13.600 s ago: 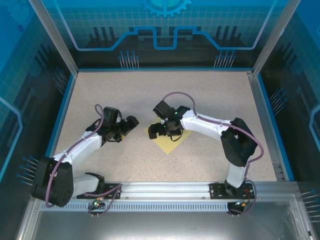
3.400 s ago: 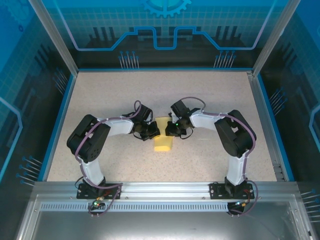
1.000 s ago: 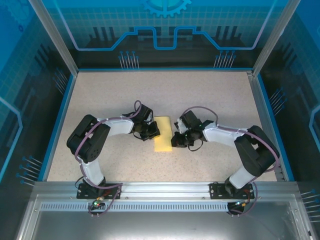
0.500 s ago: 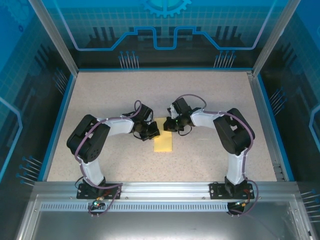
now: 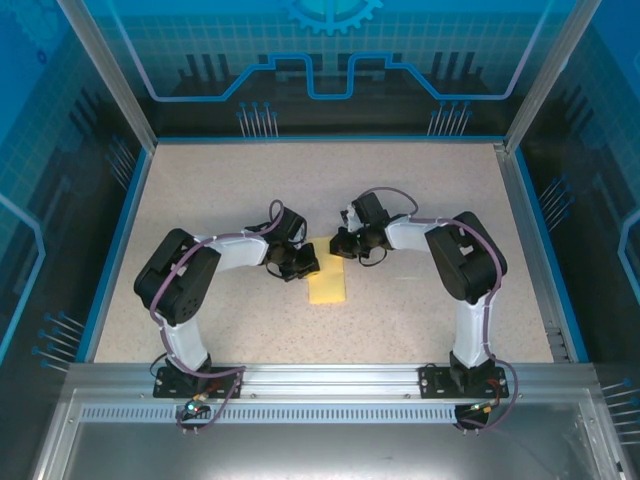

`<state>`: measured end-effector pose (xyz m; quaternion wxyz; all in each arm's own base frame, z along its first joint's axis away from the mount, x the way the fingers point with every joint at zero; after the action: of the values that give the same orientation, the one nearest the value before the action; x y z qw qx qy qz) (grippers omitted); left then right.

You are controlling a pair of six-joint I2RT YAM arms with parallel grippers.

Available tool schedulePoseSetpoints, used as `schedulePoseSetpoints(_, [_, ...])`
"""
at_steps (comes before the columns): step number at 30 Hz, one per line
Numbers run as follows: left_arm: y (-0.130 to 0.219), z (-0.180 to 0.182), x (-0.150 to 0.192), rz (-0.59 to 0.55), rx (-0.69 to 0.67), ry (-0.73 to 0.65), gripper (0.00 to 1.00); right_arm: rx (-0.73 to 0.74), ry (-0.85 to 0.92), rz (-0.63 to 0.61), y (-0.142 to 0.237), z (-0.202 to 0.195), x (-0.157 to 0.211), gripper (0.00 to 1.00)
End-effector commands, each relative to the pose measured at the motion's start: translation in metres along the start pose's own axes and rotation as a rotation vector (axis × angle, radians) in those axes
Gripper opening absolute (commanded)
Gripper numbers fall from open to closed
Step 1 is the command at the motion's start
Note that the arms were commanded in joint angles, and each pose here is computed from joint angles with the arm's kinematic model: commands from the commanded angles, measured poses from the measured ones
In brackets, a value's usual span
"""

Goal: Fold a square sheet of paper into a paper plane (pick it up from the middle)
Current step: First fold in half a square sheet of paper at the center of the table.

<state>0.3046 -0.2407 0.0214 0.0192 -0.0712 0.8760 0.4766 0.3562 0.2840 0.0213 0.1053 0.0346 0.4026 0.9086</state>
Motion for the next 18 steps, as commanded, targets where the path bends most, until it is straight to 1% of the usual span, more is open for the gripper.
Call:
schedulePoseSetpoints(1, [-0.008, 0.034, 0.027, 0.099, -0.136, 0.035, 0.00, 0.039, -0.060, -0.023, -0.009, -0.018, -0.014, 0.05])
schedulePoseSetpoints(4, [-0.009, 0.035, 0.028, 0.101, -0.137, 0.036, 0.00, 0.082, -0.098, -0.052, -0.010, -0.032, -0.018, 0.04])
schedulePoseSetpoints(6, [-0.009, 0.036, 0.029, 0.104, -0.140, 0.035, 0.00, 0.078, -0.115, -0.068, -0.007, -0.034, -0.021, 0.04])
schedulePoseSetpoints(11, [-0.009, 0.036, 0.030, 0.105, -0.141, 0.033, 0.00, -0.018, -0.049, -0.100, 0.006, 0.002, -0.030, 0.05])
schedulePoseSetpoints(13, [-0.008, 0.036, 0.030, 0.104, -0.141, 0.033, 0.00, -0.009, -0.039, -0.101, 0.006, 0.007, -0.032, 0.05])
schedulePoseSetpoints(18, [-0.009, 0.038, 0.030, 0.105, -0.142, 0.034, 0.00, 0.029, -0.101, -0.100, -0.008, -0.009, -0.039, 0.05])
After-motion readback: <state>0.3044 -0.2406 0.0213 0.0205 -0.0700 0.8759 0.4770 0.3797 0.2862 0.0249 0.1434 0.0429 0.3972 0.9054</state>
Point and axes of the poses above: each hand's point on the last joint's axis, 136 mm out from that joint toward the fingers, its own y axis back along the fingers, its own z axis along the line the jaws close on, x = y × z, the point moved 1 cm from there along y, back along the fingers, and after that the axes turned 13 degrees about -y, right-handed, at the moved point
